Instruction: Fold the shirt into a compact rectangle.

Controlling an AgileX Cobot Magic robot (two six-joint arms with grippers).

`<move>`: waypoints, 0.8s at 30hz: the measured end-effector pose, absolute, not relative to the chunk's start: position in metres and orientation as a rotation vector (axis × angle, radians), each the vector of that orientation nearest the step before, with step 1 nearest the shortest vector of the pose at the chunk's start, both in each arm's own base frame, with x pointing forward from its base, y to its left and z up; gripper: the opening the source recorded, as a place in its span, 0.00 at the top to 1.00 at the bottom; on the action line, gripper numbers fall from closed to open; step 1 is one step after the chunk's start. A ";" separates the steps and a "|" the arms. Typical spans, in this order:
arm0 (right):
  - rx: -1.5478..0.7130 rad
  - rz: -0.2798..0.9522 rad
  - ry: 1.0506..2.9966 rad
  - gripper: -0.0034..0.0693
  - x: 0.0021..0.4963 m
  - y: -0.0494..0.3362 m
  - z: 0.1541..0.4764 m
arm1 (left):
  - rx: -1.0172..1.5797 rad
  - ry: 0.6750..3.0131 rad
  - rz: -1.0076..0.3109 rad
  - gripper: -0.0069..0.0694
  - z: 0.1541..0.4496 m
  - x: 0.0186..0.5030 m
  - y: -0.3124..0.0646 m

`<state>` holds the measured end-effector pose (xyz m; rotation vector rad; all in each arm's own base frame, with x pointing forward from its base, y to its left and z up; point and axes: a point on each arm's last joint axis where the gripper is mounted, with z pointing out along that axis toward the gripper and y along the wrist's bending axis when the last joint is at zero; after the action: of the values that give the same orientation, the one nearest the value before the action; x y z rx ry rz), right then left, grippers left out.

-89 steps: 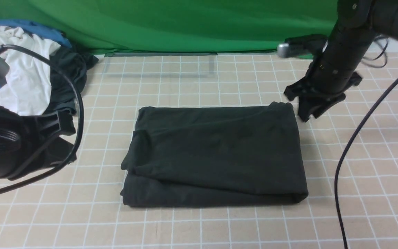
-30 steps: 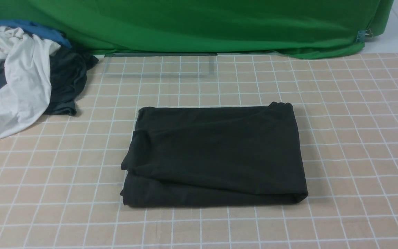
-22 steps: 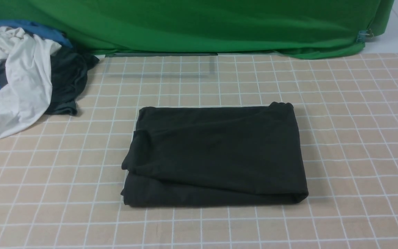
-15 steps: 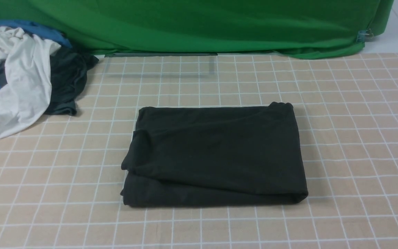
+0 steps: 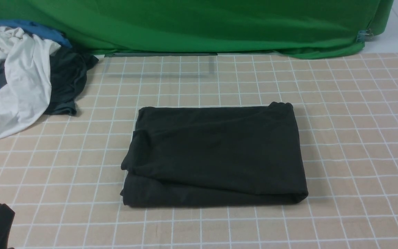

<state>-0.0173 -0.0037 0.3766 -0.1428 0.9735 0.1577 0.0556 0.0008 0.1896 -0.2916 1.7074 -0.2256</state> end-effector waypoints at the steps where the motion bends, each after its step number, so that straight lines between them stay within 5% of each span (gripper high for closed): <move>1: -0.143 0.158 0.975 0.68 -0.017 -0.004 0.377 | -0.292 1.709 -0.225 0.89 0.189 0.056 0.001; 24: -0.174 0.117 1.036 0.63 -0.012 -0.002 0.369 | -0.288 1.710 -0.222 0.89 0.189 0.055 0.001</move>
<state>-0.0125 -0.0021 0.3691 -0.1744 1.0358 0.1167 0.0555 0.0008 0.1894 -0.2885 1.7103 -0.2224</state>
